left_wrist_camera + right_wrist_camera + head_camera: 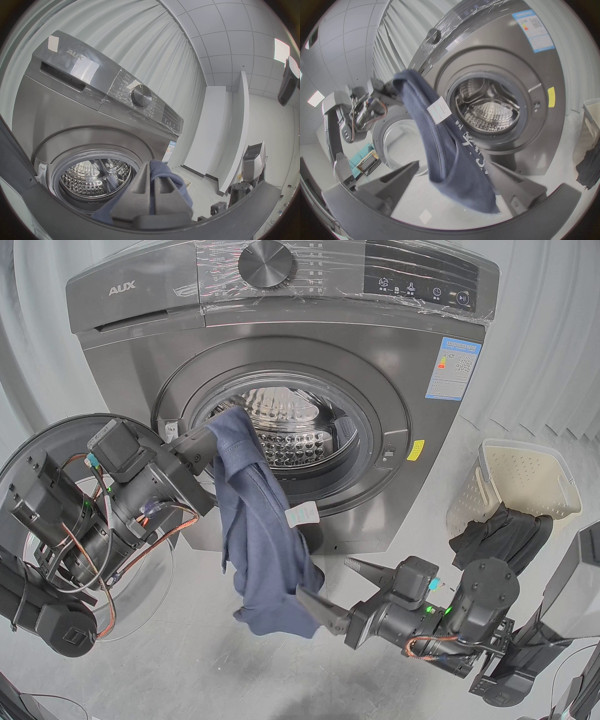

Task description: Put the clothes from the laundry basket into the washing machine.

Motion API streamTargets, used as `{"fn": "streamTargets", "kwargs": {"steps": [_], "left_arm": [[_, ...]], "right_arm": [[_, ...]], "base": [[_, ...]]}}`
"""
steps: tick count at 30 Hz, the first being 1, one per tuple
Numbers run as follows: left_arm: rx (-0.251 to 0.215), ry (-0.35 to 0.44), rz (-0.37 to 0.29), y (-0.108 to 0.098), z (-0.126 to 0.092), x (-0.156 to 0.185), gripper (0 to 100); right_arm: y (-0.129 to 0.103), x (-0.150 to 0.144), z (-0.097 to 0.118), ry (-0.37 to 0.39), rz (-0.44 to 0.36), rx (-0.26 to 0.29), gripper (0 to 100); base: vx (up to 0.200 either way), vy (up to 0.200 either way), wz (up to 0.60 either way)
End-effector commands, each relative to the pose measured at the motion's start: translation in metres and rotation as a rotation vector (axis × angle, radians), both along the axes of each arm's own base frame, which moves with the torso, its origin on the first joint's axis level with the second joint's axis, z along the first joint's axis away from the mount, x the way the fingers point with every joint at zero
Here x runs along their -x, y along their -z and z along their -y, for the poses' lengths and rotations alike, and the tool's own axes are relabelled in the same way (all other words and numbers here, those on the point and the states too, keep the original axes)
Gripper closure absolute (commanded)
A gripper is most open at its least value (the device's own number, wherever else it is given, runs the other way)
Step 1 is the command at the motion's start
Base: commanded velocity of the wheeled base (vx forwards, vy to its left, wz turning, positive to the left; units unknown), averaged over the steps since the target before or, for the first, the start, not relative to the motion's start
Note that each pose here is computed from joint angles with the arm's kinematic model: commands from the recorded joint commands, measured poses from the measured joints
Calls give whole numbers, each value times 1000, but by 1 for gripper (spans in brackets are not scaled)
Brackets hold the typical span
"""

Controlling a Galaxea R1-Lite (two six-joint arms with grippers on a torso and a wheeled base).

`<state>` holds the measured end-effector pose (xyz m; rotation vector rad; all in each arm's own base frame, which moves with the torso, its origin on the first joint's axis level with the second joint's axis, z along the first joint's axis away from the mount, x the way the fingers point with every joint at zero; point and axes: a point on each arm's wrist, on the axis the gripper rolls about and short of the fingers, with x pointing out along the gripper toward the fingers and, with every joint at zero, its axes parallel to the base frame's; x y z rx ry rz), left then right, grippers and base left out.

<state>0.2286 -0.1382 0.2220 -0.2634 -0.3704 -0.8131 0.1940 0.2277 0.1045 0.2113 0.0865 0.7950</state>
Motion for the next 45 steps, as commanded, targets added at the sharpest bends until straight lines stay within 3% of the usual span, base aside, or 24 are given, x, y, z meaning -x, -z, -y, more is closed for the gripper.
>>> {"fn": "streamTargets", "kwargs": {"steps": [1,3,8,14,24,45], "left_arm": [[-2,8,9,-1,3,1,100],[-2,15,9,-1,5,3,100],[-7,12,9,0,11,6,100],[-13,17,19,-1,14,8,100],[2,23,43,-8,13,12,100],[15,62,58,-14,18,21,100]], "right_arm": [[26,12,-8,-48,-66,77,0],[34,11,-9,-48,-85,100,0],[44,-18,-19,4,-64,92,0],[58,-40,-41,8,-29,88,0],[70,-88,-64,56,53,34,0],[69,-117,-74,89,108,-27,0]], "base": [[0,0,0],[0,0,0],[0,0,0],[0,0,0],[0,0,0],[0,0,0]]}}
